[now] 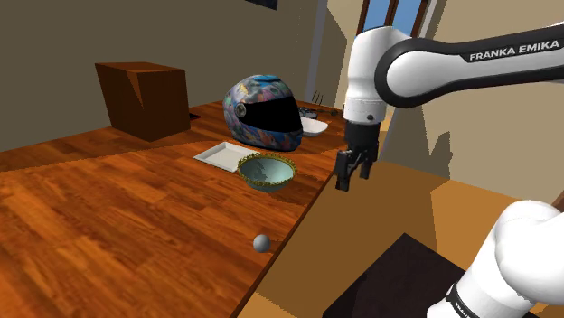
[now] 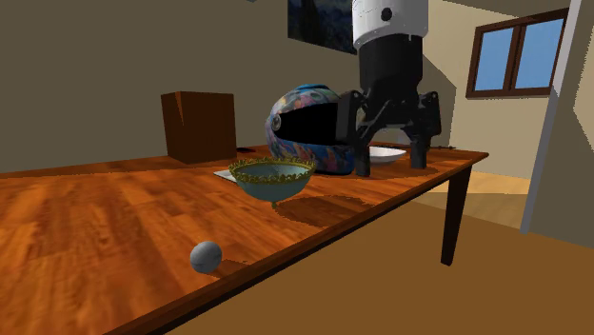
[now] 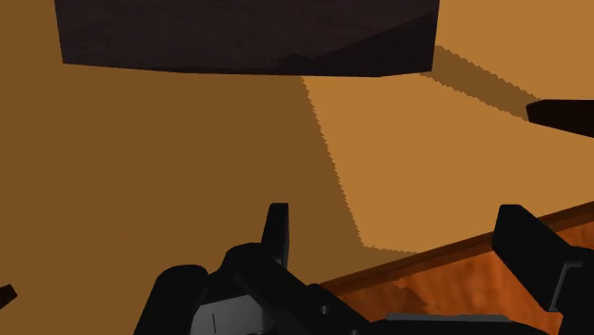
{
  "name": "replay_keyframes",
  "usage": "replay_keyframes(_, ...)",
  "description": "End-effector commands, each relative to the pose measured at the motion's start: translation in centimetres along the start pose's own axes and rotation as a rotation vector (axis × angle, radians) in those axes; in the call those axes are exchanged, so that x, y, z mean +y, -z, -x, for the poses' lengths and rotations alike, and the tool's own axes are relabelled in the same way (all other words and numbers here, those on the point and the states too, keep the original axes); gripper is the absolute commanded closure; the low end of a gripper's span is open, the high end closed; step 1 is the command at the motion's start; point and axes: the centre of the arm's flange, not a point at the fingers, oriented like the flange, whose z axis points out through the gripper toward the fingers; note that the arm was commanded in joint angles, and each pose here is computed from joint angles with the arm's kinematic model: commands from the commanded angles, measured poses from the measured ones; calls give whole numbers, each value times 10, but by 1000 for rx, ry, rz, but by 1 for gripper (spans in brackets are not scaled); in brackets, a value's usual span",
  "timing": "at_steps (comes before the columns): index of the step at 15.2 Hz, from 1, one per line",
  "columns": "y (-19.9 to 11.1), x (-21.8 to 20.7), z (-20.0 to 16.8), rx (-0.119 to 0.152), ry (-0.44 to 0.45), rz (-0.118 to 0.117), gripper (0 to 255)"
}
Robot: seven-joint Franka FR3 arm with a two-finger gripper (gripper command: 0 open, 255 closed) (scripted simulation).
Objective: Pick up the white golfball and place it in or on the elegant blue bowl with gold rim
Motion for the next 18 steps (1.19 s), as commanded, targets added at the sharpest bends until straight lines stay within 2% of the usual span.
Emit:
replay_keyframes(1, -5, -28, -6, 5, 5, -6, 0)
replay_keyframes(18, -42, -233, -62, 47, 53, -44, 0)
